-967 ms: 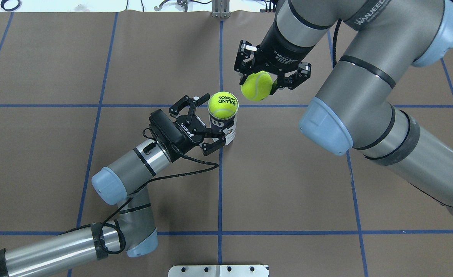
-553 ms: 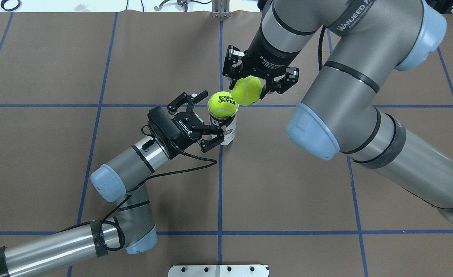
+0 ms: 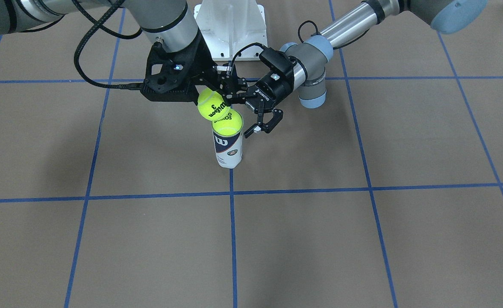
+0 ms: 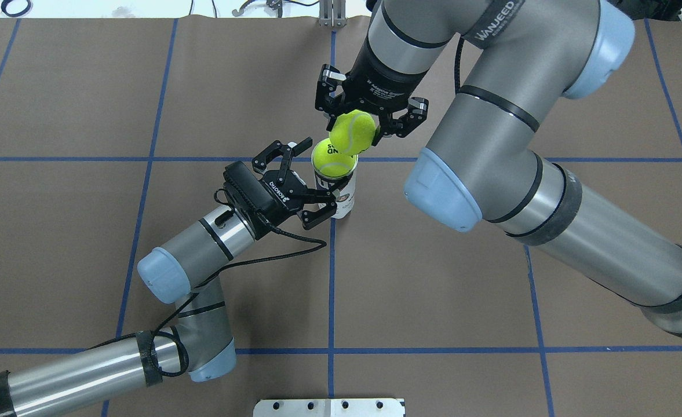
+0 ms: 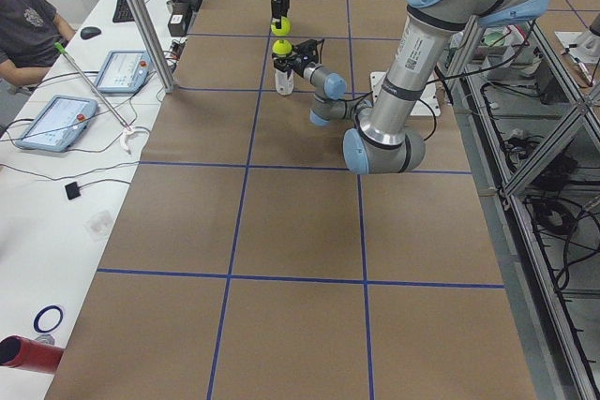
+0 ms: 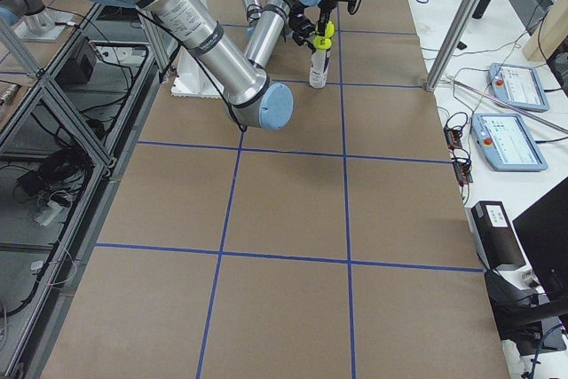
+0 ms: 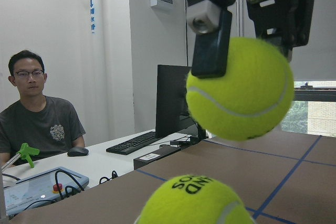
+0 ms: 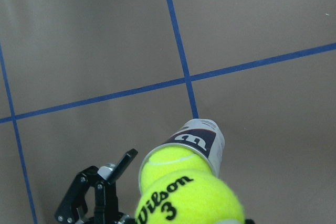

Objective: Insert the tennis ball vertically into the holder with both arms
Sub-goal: 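Lower the ball into the can with the right gripper, pushing the first ball down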

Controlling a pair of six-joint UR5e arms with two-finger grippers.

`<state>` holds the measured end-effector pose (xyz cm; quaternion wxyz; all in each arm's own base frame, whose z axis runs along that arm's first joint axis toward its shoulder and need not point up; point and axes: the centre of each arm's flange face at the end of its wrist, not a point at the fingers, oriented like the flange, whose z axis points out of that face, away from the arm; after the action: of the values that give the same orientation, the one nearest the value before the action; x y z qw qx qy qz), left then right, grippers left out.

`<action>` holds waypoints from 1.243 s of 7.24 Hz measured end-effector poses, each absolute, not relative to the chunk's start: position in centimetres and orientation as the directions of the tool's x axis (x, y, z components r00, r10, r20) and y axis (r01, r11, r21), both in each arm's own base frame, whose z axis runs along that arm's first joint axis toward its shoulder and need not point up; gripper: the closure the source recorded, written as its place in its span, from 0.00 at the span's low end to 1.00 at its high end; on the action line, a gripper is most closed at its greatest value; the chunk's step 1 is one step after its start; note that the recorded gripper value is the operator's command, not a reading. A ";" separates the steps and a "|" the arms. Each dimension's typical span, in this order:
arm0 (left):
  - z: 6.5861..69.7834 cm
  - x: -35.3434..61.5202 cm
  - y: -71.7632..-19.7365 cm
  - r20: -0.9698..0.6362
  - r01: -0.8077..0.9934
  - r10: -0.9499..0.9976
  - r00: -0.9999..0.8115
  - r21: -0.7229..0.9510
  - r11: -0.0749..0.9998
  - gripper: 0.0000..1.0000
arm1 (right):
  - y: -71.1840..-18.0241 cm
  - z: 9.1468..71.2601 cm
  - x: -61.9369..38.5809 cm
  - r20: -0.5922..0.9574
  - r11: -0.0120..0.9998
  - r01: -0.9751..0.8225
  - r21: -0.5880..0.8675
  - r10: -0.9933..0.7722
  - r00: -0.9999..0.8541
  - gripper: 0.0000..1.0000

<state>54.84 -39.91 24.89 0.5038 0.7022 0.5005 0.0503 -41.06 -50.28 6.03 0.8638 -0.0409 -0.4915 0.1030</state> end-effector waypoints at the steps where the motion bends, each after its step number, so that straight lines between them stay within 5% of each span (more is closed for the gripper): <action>1: 24.9 54.9 -39.9 -0.434 0.652 0.754 0.494 0.758 0.009 0.01 | -50.5 6.1 -41.7 0.841 0.975 -0.140 -0.172 0.220 0.494 1.00; 9: 24.4 55.0 -39.9 -0.436 0.656 0.755 0.490 0.755 0.010 0.01 | -49.8 7.3 -44.0 0.829 0.979 -0.143 -0.147 0.201 0.523 1.00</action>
<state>55.00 -39.90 24.44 0.5026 0.7019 0.5024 0.0493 -44.00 -49.78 7.26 0.8720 -0.0301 -0.4785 0.0986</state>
